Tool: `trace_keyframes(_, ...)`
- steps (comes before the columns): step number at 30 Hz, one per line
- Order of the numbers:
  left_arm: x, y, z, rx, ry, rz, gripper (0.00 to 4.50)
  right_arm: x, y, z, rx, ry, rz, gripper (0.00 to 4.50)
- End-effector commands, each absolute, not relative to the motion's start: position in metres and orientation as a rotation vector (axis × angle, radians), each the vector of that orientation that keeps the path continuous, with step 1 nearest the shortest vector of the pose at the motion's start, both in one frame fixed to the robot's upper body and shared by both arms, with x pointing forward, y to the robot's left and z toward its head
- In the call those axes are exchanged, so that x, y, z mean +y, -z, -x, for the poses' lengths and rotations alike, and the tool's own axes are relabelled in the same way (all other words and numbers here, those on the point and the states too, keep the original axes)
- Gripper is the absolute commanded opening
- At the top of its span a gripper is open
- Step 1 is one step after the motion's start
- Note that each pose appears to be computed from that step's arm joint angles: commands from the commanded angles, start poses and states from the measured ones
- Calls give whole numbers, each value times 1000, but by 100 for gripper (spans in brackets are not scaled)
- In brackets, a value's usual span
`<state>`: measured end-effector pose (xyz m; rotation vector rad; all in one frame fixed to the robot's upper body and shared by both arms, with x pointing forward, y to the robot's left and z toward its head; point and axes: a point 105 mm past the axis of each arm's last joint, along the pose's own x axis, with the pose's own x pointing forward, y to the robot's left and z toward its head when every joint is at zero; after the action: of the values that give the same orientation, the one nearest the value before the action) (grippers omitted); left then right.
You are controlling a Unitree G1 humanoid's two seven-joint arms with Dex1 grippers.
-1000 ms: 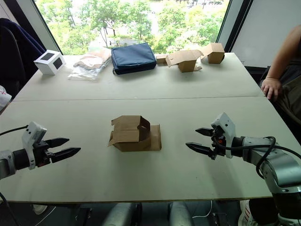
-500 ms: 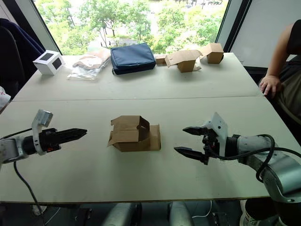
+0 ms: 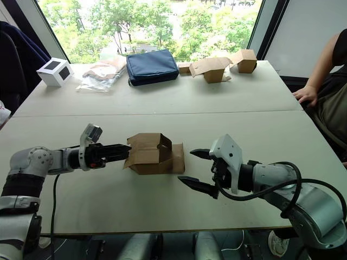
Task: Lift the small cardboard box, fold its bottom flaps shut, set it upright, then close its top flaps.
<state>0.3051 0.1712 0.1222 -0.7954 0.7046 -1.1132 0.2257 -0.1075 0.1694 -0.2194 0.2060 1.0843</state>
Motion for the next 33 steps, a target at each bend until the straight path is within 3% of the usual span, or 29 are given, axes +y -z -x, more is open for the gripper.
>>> trace_keyframes(1, 167, -130, -310, 676, 1147, 792, 450, -103, -178, -221, 159, -1089, 234, 428)
trace_keyframes(15, 148, -129, -322, 655, 1189, 833, 450, -104, -174, -226, 169, -1077, 238, 428)
trace_keyframes(16, 148, -129, -322, 653, 1193, 835, 412, -104, -174, -227, 170, -1077, 238, 450)
trace_keyframes(18, 146, -132, -322, 649, 1203, 838, 381, -104, -173, -227, 171, -1076, 237, 450)
trace_keyframes(22, 145, -135, -323, 640, 1213, 847, 214, -104, -171, -228, 173, -1077, 236, 450)
trace_keyframes(33, 134, -123, -326, 652, 1231, 859, 214, -106, -163, -227, 186, -1077, 253, 450)
